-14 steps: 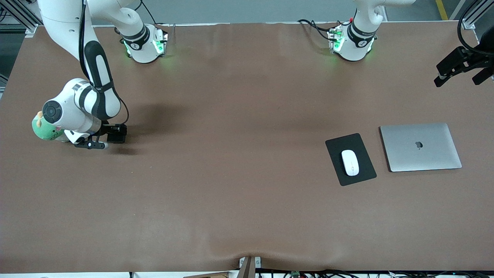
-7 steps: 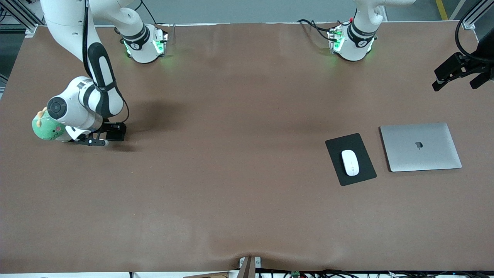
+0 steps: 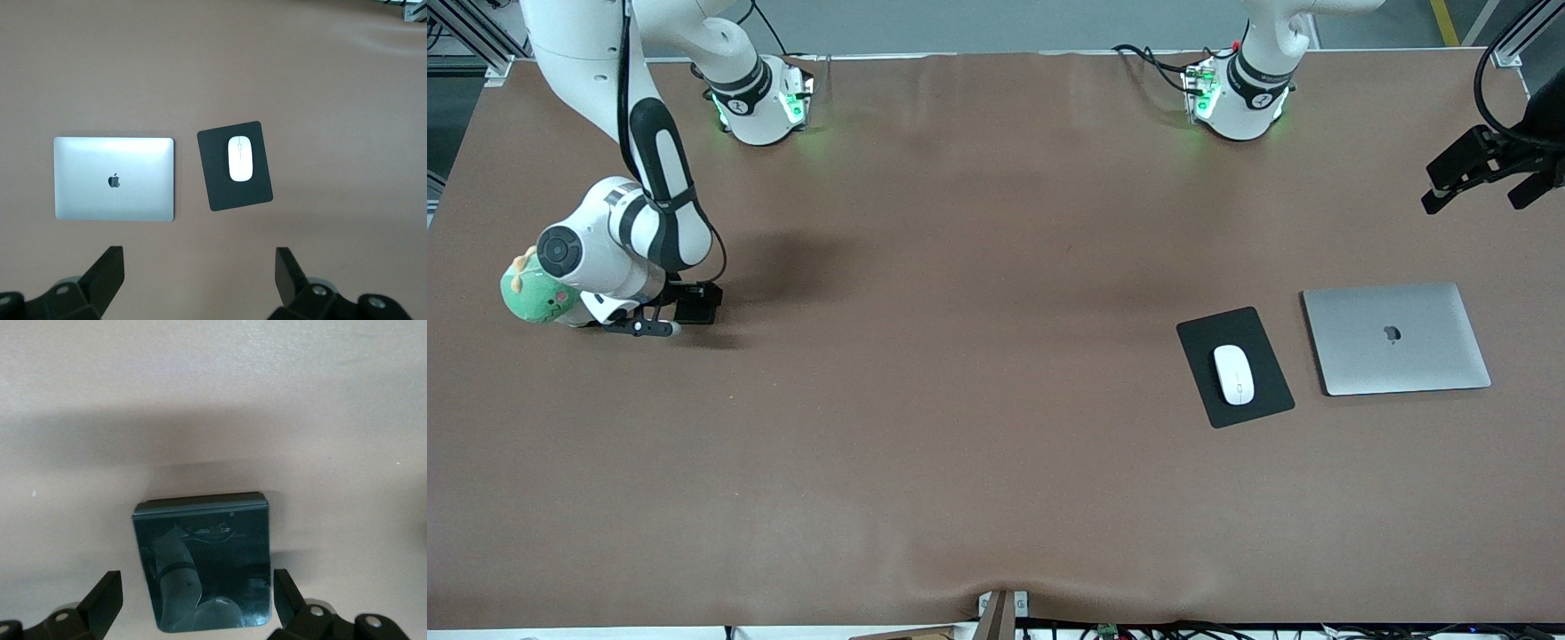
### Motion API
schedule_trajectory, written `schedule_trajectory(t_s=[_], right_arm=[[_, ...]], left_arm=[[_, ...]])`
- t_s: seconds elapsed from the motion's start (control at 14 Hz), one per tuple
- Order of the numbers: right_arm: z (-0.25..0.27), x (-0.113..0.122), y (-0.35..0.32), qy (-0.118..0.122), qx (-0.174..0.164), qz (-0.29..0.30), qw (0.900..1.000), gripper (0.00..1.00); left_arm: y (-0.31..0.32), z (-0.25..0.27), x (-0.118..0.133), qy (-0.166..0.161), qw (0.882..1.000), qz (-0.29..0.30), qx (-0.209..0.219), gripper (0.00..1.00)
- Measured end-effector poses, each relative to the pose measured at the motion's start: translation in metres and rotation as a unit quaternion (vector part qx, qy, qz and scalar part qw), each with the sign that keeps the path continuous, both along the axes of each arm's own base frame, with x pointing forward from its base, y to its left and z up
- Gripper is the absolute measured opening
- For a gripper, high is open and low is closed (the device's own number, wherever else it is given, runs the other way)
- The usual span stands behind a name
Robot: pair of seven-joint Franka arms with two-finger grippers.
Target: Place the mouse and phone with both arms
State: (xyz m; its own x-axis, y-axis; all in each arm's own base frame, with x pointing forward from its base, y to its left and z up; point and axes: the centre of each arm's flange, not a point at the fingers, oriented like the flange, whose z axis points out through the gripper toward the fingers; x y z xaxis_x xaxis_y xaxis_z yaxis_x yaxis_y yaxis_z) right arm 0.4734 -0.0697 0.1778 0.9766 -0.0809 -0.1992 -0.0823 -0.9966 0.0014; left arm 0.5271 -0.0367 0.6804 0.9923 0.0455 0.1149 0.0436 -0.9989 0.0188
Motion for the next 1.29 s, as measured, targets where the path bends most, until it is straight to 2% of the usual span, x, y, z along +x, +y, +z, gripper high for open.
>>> schedule_trajectory(t_s=[0.43, 0.72, 1.0, 1.29], right_arm=[[0.026, 0.033, 0.014, 0.007, 0.027, 0.012, 1.0, 1.0], [0.032, 0.04, 0.016, 0.004, 0.029, 0.015, 0.999, 1.0], [0.046, 0.05, 0.016, 0.02, 0.045, 0.013, 0.999, 1.0], [0.069, 0.067, 0.017, 0.023, 0.057, 0.018, 0.998, 1.0]], left_arm=[[-0.001, -0.003, 0.003, 0.0, 1.0, -0.001, 0.0, 1.0], [-0.001, -0.003, 0.002, 0.001, 1.0, -0.001, 0.0, 1.0], [-0.004, -0.004, 0.002, 0.005, 1.0, -0.003, 0.001, 1.0], [-0.01, -0.008, 0.0, 0.015, 1.0, -0.008, 0.002, 1.0]])
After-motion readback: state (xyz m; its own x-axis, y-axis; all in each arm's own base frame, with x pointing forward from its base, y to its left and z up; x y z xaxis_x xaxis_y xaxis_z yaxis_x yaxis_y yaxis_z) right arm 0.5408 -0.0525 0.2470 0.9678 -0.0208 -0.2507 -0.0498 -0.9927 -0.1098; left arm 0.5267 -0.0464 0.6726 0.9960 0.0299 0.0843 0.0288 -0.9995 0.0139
